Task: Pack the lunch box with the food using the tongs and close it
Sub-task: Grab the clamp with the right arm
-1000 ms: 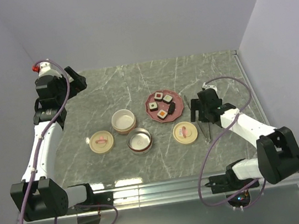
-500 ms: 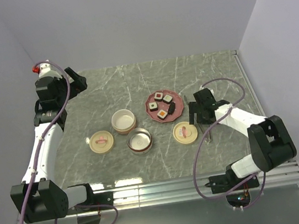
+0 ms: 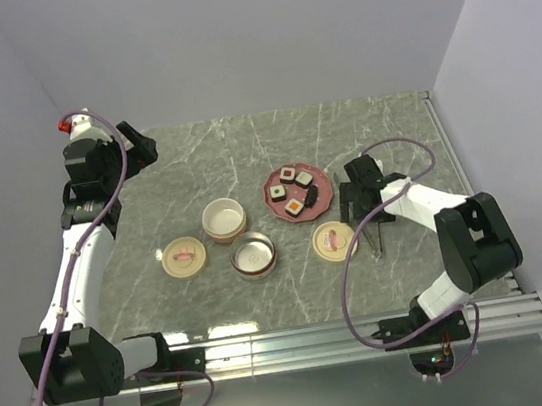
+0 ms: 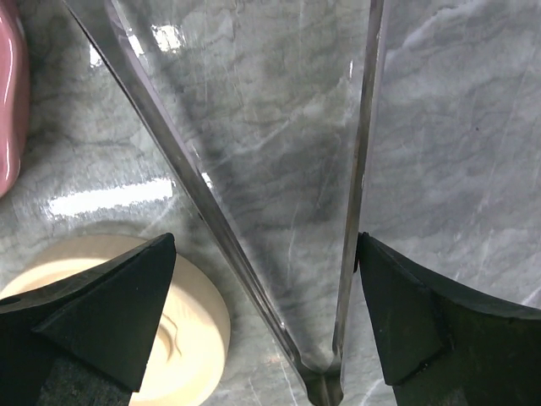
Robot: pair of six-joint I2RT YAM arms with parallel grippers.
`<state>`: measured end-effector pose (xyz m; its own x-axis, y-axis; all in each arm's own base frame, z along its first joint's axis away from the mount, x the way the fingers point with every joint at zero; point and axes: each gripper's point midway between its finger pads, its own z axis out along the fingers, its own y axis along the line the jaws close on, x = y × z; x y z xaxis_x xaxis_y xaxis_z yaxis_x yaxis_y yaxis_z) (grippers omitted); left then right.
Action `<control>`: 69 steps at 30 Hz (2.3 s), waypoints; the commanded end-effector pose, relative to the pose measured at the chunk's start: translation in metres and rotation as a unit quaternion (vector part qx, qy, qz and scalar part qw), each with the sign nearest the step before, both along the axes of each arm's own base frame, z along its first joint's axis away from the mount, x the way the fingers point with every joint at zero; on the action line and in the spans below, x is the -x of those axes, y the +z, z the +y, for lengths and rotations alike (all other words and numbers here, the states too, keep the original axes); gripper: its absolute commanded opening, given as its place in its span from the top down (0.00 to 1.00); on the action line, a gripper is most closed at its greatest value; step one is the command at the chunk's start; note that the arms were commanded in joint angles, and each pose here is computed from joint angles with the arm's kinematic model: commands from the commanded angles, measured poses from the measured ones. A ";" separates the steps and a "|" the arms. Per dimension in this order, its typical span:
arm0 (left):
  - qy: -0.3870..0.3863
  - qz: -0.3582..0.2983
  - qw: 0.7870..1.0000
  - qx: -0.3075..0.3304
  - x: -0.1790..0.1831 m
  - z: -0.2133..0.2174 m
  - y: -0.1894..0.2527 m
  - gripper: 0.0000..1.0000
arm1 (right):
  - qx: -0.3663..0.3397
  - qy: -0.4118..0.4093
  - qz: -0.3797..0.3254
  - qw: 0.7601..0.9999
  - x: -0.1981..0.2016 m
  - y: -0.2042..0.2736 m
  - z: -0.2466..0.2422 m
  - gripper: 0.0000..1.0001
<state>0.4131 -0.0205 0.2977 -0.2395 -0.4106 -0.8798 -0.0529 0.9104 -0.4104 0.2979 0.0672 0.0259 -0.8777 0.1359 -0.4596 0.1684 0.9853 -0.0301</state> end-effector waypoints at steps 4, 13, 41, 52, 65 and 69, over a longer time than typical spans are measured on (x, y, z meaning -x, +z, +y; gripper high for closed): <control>-0.002 -0.028 1.000 -0.001 0.003 -0.002 0.013 0.00 | -0.016 -0.019 0.000 1.000 -0.013 0.004 -0.004 0.05; -0.002 -0.026 1.000 0.001 0.003 -0.002 0.010 0.01 | -0.032 -0.013 0.028 0.999 -0.007 -0.008 -0.004 0.08; 0.006 -0.031 1.000 -0.001 -0.001 0.001 0.012 0.01 | -0.053 0.029 -0.032 0.998 -0.046 0.064 0.003 0.57; 0.005 -0.032 0.999 0.002 -0.004 0.000 0.013 0.01 | -0.073 0.057 -0.061 0.994 -0.050 0.118 0.013 0.57; 0.005 -0.031 0.999 0.001 -0.006 0.001 0.015 0.00 | -0.083 0.100 -0.121 0.984 -0.057 0.182 0.036 0.57; 0.004 -0.029 1.000 0.003 -0.005 0.000 0.012 0.00 | -0.093 0.121 -0.120 0.981 -0.054 0.185 0.049 0.57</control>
